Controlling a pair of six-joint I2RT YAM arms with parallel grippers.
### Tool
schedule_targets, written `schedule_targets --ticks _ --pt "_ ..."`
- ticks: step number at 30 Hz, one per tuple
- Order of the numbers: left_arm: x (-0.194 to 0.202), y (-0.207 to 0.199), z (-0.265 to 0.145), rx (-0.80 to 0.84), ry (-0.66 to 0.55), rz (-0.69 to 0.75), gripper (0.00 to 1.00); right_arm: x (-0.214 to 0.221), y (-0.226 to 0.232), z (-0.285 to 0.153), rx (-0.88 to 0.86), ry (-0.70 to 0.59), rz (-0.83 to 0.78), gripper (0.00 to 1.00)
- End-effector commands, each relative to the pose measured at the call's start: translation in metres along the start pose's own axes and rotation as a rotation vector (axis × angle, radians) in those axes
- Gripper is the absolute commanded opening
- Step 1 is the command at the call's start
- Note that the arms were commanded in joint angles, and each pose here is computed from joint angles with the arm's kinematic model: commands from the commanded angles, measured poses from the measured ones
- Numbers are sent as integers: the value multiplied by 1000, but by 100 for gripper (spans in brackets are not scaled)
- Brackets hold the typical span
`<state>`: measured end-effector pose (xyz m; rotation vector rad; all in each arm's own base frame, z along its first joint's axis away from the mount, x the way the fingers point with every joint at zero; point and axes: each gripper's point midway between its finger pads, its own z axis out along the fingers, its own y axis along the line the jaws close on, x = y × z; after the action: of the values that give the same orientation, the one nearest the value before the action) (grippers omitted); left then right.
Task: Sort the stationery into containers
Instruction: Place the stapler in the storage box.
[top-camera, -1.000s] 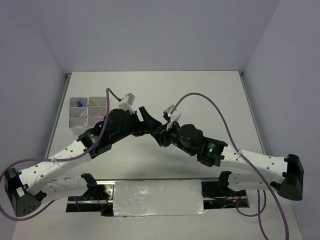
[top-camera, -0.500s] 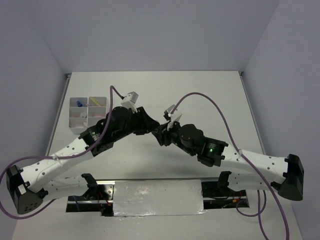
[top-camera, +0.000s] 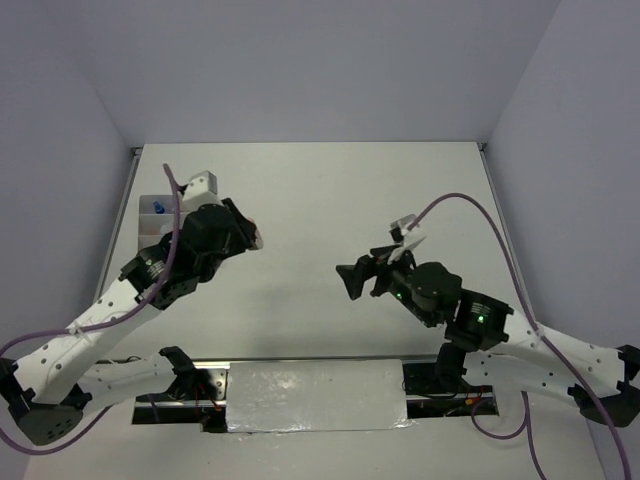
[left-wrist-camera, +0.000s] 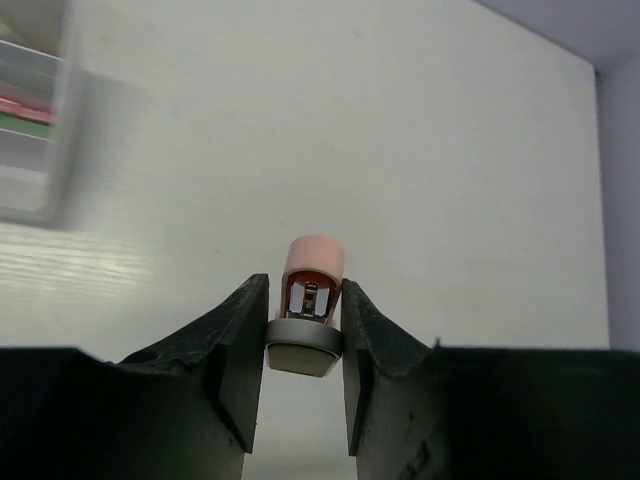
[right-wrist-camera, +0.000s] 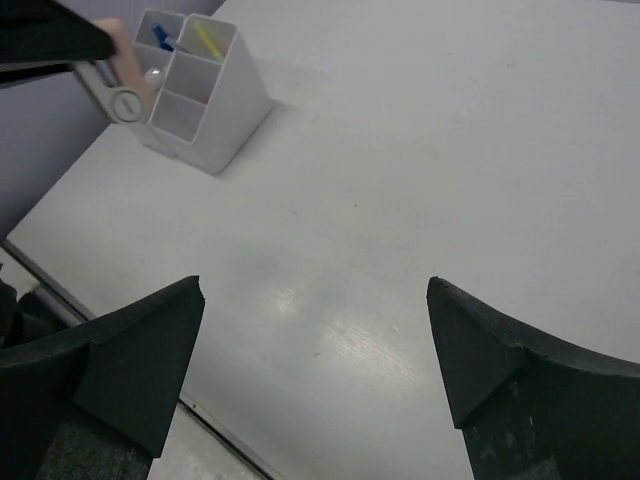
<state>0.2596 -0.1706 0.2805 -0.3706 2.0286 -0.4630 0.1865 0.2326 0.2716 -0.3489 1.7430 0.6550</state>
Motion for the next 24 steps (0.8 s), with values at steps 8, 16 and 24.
schedule_targets --ticks 8,16,24 --pt "-58 137 -4 -426 -149 -31 0 63 -96 -54 439 145 117 100" --pt "-62 203 18 -547 -116 -121 0 72 -120 -62 566 103 157 100" --pt "-53 219 31 -595 -104 -178 0 84 -134 -65 639 83 169 100"
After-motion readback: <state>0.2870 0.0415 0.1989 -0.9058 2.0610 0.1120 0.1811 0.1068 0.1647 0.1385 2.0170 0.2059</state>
